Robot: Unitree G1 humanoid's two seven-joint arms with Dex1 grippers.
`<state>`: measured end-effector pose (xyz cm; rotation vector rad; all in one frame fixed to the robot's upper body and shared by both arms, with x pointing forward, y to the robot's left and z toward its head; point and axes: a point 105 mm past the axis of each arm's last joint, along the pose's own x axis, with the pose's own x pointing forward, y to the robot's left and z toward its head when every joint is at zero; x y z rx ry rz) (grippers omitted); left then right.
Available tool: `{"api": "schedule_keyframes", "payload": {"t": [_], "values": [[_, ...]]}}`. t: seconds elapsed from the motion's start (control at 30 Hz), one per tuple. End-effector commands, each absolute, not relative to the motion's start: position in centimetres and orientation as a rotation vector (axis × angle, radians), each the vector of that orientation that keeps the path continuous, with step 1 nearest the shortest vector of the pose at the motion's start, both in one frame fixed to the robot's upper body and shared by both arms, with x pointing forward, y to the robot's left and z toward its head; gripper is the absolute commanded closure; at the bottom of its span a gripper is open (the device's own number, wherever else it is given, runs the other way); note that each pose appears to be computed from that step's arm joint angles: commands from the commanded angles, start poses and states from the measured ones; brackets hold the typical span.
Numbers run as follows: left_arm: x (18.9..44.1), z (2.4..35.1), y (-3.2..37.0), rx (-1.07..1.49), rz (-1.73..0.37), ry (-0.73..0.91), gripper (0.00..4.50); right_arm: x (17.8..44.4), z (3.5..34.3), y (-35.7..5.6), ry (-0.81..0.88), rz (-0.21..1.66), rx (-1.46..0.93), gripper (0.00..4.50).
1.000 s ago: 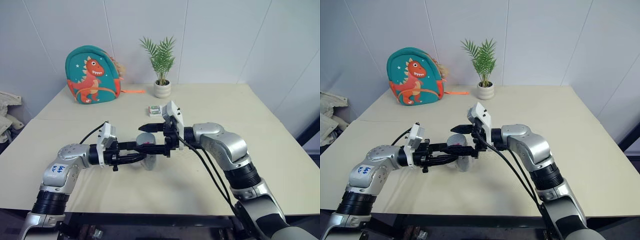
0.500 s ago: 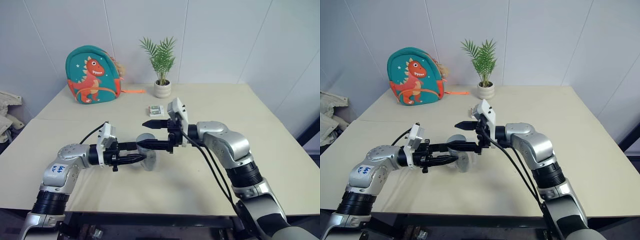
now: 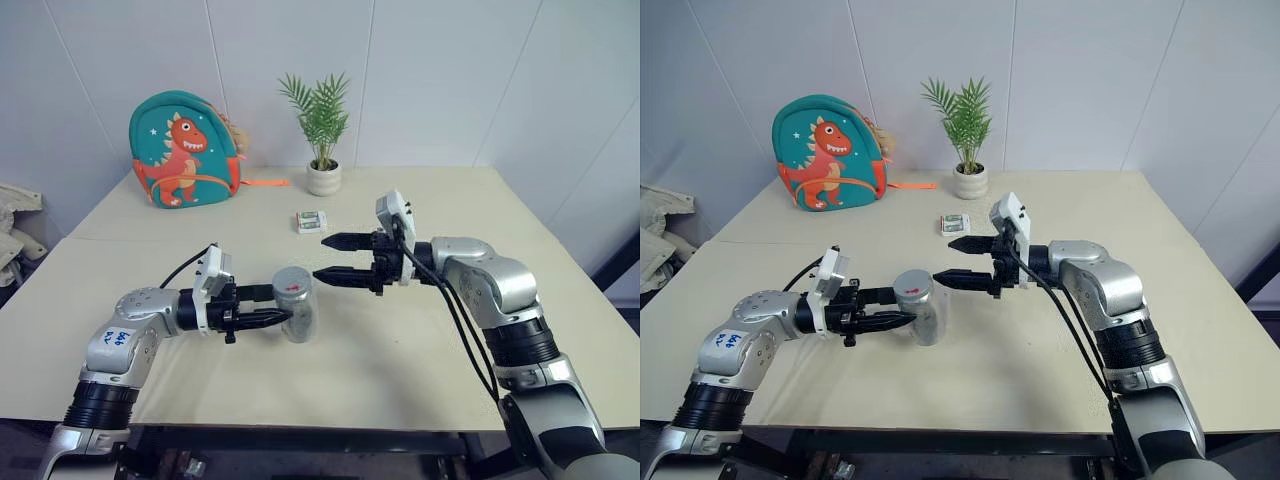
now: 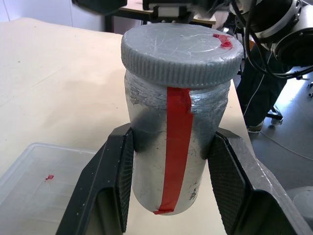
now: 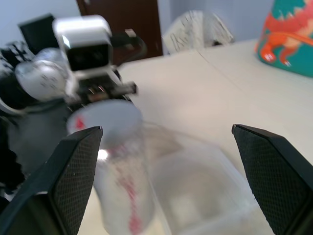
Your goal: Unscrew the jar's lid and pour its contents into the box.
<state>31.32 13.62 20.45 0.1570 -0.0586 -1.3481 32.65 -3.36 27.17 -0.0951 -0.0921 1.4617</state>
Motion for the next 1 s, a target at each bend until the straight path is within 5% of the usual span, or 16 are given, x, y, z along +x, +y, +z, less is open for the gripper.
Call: {"api": "schedule_keyframes", "payload": {"t": [0.03, 0.43, 1.0], "values": [[31.1, 21.5, 13.6, 0.162, -1.347, -0.107, 2.63, 30.5, 27.8, -1.7, -0.140, 1.549, -0.095, 0.03], [31.1, 21.4, 13.3, 0.159, -1.360, -0.108, 2.63, 30.1, 27.3, 2.1, -0.123, 1.562, -0.095, 0.03], [31.1, 21.6, 13.2, 0.166, -1.359, -0.121, 2.63, 32.0, 26.4, 0.7, -0.082, 1.507, -0.111, 0.03]]}}
